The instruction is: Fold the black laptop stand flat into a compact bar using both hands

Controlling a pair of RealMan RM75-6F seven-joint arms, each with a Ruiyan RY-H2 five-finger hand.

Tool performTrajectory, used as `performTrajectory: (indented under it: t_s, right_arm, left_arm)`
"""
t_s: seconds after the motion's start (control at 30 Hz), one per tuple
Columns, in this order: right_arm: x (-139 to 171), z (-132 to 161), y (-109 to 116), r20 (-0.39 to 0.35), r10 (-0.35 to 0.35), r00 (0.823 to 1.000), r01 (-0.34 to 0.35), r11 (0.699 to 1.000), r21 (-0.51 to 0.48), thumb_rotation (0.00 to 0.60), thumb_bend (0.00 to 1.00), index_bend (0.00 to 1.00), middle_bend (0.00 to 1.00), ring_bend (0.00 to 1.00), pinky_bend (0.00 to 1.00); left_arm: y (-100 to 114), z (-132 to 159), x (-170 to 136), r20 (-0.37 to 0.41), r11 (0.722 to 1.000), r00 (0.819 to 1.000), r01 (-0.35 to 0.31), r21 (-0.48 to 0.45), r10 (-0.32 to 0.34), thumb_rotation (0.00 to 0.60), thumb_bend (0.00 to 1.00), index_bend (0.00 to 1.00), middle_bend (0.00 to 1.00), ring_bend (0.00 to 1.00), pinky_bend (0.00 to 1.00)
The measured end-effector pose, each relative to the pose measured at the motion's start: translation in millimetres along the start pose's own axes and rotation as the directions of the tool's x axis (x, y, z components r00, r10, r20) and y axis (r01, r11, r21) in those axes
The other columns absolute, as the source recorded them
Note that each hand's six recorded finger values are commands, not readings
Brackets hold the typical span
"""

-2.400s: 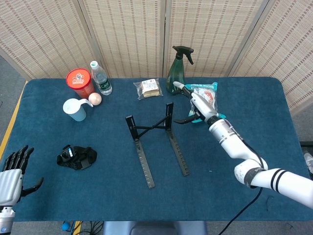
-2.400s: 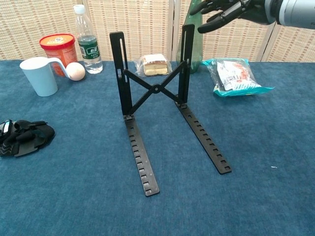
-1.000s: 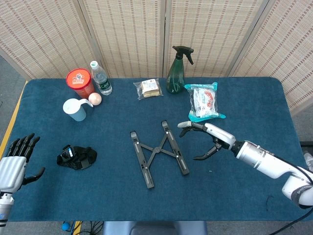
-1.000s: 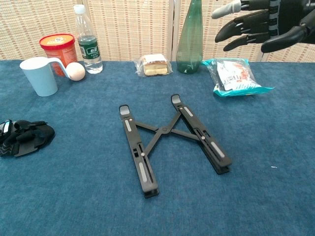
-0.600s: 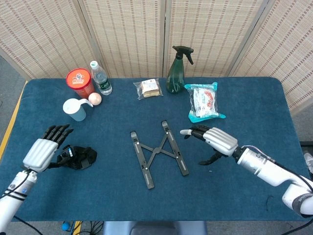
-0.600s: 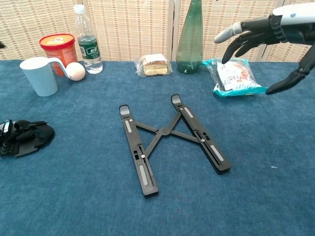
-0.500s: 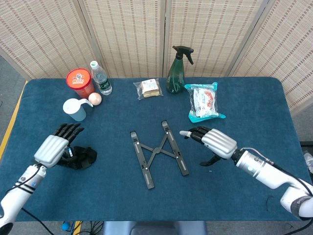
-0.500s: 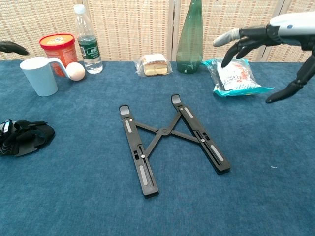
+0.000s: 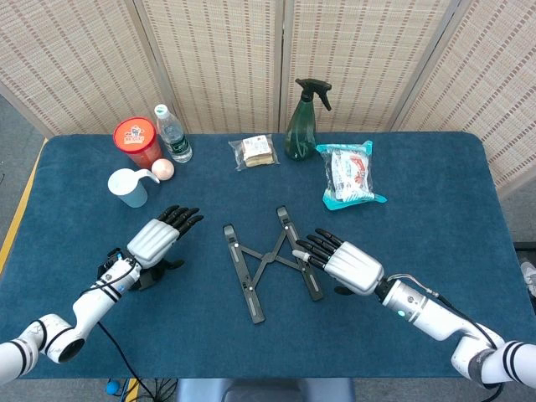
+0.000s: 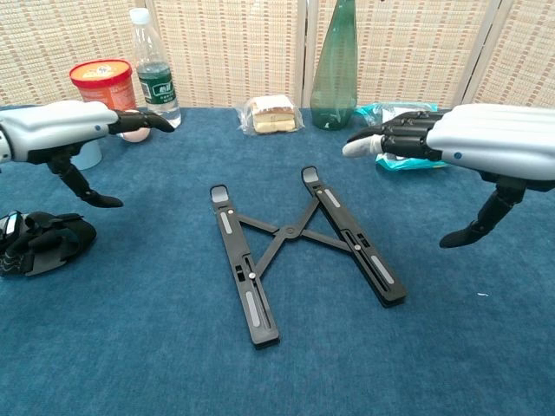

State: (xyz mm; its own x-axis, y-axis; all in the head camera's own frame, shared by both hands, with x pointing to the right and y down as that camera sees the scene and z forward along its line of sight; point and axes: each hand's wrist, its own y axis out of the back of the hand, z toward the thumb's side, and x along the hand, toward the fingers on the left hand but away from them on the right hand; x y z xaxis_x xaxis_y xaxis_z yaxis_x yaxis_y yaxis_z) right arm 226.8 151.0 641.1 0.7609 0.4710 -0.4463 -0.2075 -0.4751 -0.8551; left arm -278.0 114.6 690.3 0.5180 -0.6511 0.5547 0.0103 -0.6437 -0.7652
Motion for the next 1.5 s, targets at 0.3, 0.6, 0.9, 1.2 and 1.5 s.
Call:
performTrajectory:
  t_s: [0.3, 0.6, 0.9, 1.2, 1.5]
  right_arm:
    - [-1.3, -0.4, -12.5, -0.015, -0.008, 1.000, 0.010, 0.990, 0.139, 0.600, 0.00, 0.00, 0.00, 0.00, 0.00]
    - [-1.6, -8.7, -30.7, 0.002, 0.009, 1.000, -0.010, 0.976, 0.216, 0.600, 0.00, 0.00, 0.00, 0.00, 0.00]
    - [-12.9, 0.1, -51.7, -0.020, -0.015, 1.000, 0.020, 0.969, 0.248, 0.600, 0.00, 0.00, 0.00, 0.00, 0.00]
    - [-24.8, 10.9, -66.0, -0.066, -0.051, 0.997, 0.068, 0.956, 0.286, 0.600, 0.00, 0.00, 0.00, 0.00, 0.00]
    - [-34.6, 17.8, -76.1, -0.097, -0.055, 0.994, 0.083, 0.947, 0.311, 0.600, 0.00, 0.00, 0.00, 0.00, 0.00]
  left_arm:
    - [-15.4, 9.9, 29.6, 0.006, 0.999, 1.000, 0.028, -0.028, -0.027, 0.600, 0.17, 0.00, 0.00, 0.00, 0.00]
    - [-25.3, 15.1, 45.1, 0.002, 0.999, 1.000, 0.027, -0.044, -0.027, 0.600, 0.17, 0.00, 0.00, 0.00, 0.00]
    - [-36.2, 17.1, 54.1, -0.006, 0.996, 0.999, 0.052, -0.070, -0.052, 0.600, 0.17, 0.00, 0.00, 0.00, 0.00]
    - [-43.7, 16.0, 61.8, -0.020, 0.993, 0.997, 0.068, -0.096, -0.070, 0.600, 0.17, 0.00, 0.00, 0.00, 0.00]
    - [-53.2, 15.0, 66.7, -0.033, 0.988, 0.995, 0.085, -0.130, -0.090, 0.600, 0.17, 0.00, 0.00, 0.00, 0.00]
